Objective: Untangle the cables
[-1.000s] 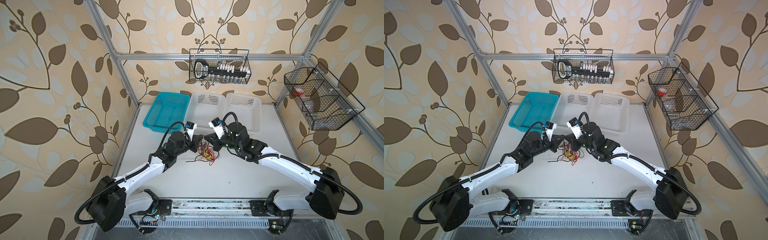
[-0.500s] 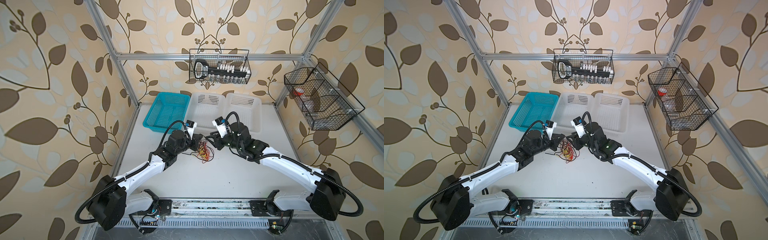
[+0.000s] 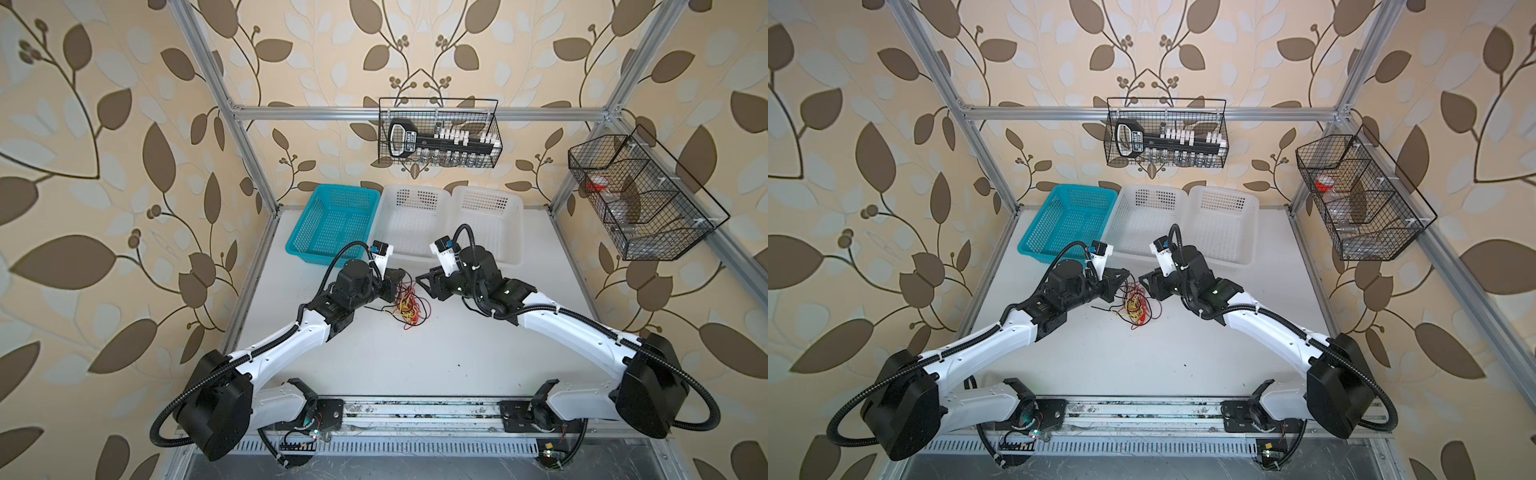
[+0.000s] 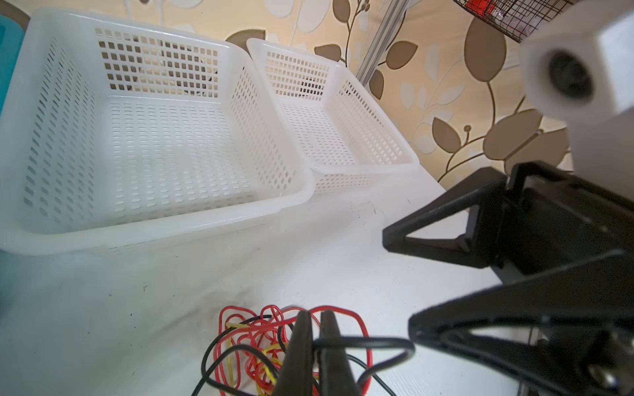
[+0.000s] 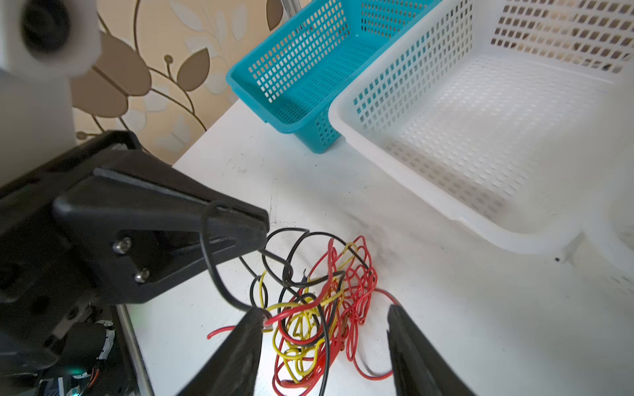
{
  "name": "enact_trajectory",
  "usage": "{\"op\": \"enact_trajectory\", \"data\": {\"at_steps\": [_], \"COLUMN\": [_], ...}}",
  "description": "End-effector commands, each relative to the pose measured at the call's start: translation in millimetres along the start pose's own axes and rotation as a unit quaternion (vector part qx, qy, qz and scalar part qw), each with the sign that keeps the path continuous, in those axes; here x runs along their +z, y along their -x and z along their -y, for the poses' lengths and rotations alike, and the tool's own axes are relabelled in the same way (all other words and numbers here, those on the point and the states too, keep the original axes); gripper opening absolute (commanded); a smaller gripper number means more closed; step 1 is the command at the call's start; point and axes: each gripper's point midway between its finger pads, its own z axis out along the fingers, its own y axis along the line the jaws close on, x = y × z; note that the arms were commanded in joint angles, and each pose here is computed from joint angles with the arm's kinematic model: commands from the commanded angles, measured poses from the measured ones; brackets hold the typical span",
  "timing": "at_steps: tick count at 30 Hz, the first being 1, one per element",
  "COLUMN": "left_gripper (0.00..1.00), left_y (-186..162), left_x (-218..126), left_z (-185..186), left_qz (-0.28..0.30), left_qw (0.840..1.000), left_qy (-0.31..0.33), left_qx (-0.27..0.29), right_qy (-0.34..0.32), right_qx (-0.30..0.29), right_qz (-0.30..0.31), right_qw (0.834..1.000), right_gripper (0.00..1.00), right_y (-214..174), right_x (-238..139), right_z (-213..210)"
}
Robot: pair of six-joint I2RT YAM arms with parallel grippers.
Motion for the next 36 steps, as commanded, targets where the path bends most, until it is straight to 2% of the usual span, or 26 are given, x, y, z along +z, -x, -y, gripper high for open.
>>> {"op": "enact_trajectory", "data": {"at_steps": [1,9,13,17,22,25,28,36], "left_gripper": [0.00,0.00,0.00,0.00,0.00,0.00,0.00,0.00], "left_y": [30.1,28.0,26.9,27.0,32.1,40.5,53.0,85.4], "left_x": [-2.4,-2.2,-0.7,0.8,-0.9,-5.0,-10.3,-25.7], "left_z": [10.6,9.3,7.3,5.9,3.5,2.7,2.2,13.1], "left_qz": [0.042,0.039,0.038,0.038,0.042,0.051,0.061,0.083], "left_qw": [0.999,0.999,0.999,0.999,0.999,0.998,0.997,0.996], "left_qy": [-0.015,-0.013,-0.009,-0.006,0.005,0.015,0.029,0.032], "left_qx": [0.000,-0.005,-0.008,-0.011,-0.017,-0.020,-0.020,-0.008], "right_qy": [-0.022,-0.016,-0.002,0.004,-0.001,-0.015,-0.030,-0.064], "right_qx": [0.030,0.070,0.079,0.084,0.090,0.089,0.092,0.098], "right_qz": [-0.022,-0.048,-0.054,-0.067,-0.087,-0.091,-0.096,-0.094], "right_qw": [0.999,0.996,0.995,0.994,0.992,0.992,0.991,0.989], "right_gripper": [0.59,0.58,0.54,0.42,0.15,0.04,0.00,0.00], "right_y": [-14.8,-23.7,-26.7,-32.1,-46.0,-52.7,-59.1,-67.0], "right_x": [13.0,36.4,42.0,48.0,54.2,54.8,53.4,42.2], "right_z": [9.6,9.6,4.9,3.4,7.1,13.5,24.4,52.2]}}
